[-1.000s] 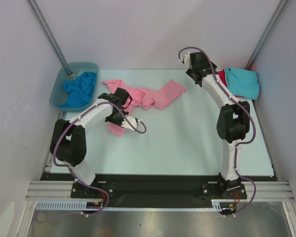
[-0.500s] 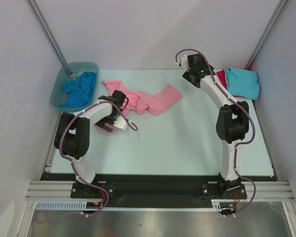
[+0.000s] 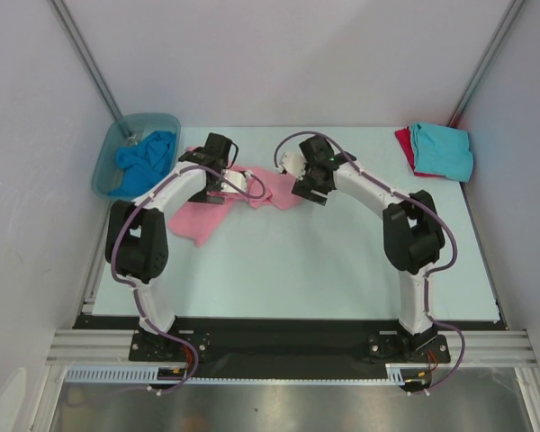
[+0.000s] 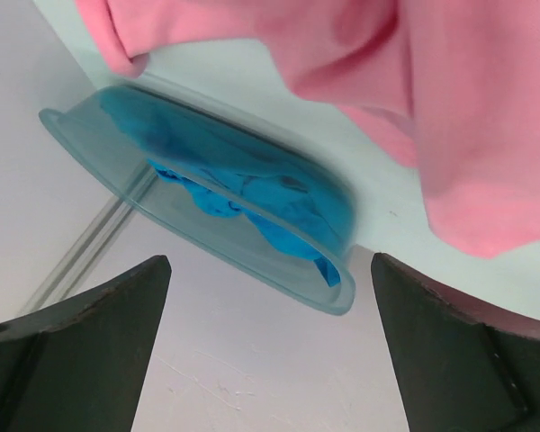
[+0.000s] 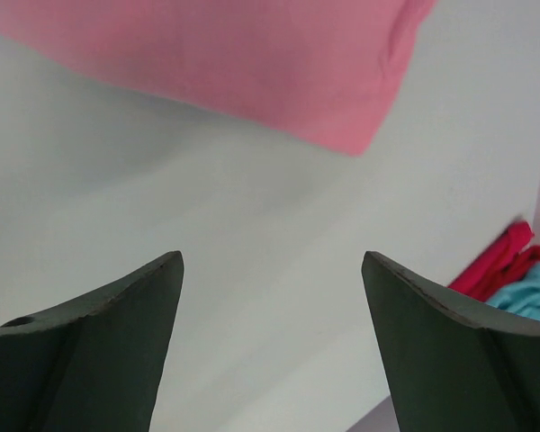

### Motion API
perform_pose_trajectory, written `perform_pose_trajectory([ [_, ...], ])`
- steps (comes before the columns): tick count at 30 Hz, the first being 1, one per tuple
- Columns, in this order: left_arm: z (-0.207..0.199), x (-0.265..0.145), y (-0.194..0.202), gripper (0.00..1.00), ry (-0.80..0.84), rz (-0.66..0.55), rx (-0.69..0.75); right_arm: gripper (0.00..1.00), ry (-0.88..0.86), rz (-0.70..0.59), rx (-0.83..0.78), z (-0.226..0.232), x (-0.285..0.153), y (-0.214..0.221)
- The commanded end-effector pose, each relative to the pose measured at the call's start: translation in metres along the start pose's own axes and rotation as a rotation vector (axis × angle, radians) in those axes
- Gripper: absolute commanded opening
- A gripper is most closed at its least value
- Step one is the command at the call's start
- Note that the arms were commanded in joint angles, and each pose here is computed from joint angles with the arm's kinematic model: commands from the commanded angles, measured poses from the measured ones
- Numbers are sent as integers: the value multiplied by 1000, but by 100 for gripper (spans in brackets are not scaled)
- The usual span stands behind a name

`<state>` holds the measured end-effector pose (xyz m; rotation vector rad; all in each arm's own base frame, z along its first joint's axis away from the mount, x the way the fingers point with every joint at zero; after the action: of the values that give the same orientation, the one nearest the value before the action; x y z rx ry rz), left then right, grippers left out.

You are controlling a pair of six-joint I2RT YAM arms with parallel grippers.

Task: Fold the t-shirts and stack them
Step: Flatten the tshirt out

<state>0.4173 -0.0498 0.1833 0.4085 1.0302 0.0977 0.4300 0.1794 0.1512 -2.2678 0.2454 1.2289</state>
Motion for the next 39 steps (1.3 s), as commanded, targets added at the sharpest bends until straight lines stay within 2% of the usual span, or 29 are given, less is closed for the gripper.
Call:
perform_pose_trajectory([
  [1,6,1,-5,100,-32,-37,-146,86,-45,-132,-47,12,-21,-31],
  [4,17,-1,-3,100,-104,-34,-236,86,-69,-160,-100,31,-13,-45],
  [7,33,-5,5,100,-209,0,-393,85,-79,-187,-137,43,-4,-58],
  [13,47,-7,46,100,-353,133,-820,85,-111,-233,-180,69,10,-81],
  [16,43,-8,61,100,-382,133,-1075,85,-131,-247,-177,78,15,-89],
  [19,36,-10,73,100,-385,136,-1202,85,-147,-255,-176,87,19,-96],
  [25,25,-4,81,100,-368,169,-1309,84,-168,-266,-191,103,19,-103],
  [27,25,-2,83,100,-362,161,-1334,74,-165,-255,-189,105,25,-101],
  [28,24,-2,84,100,-359,163,-1356,66,-162,-249,-185,106,29,-99],
  [29,23,-2,86,100,-357,160,-1367,54,-158,-239,-186,108,34,-97],
  [31,22,-3,86,100,-352,149,-1379,49,-143,-221,-182,107,40,-93],
  [32,23,-4,87,100,-353,146,-1382,37,-134,-215,-178,105,43,-91],
  [34,23,-7,89,100,-360,144,-1386,20,-113,-214,-173,101,46,-89],
  [35,23,-7,90,100,-360,142,-1390,5,-104,-210,-171,98,48,-87],
  [36,24,-8,90,100,-361,137,-1387,0,-83,-209,-168,94,46,-87],
  [39,24,-9,91,100,-360,124,-1394,0,16,-217,-182,76,38,-92],
])
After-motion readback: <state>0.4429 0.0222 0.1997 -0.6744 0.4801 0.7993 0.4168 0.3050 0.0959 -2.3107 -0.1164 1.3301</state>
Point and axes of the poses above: each gripper's point midway between its finger pads, its own x axis out along the fingers, its own z axis along the line the jaws close on, y = z × x, the point moved 6 cm from there along -x, back along the fingers, and after that the axes turned 11 degrees about x, right-handed, at the moved point
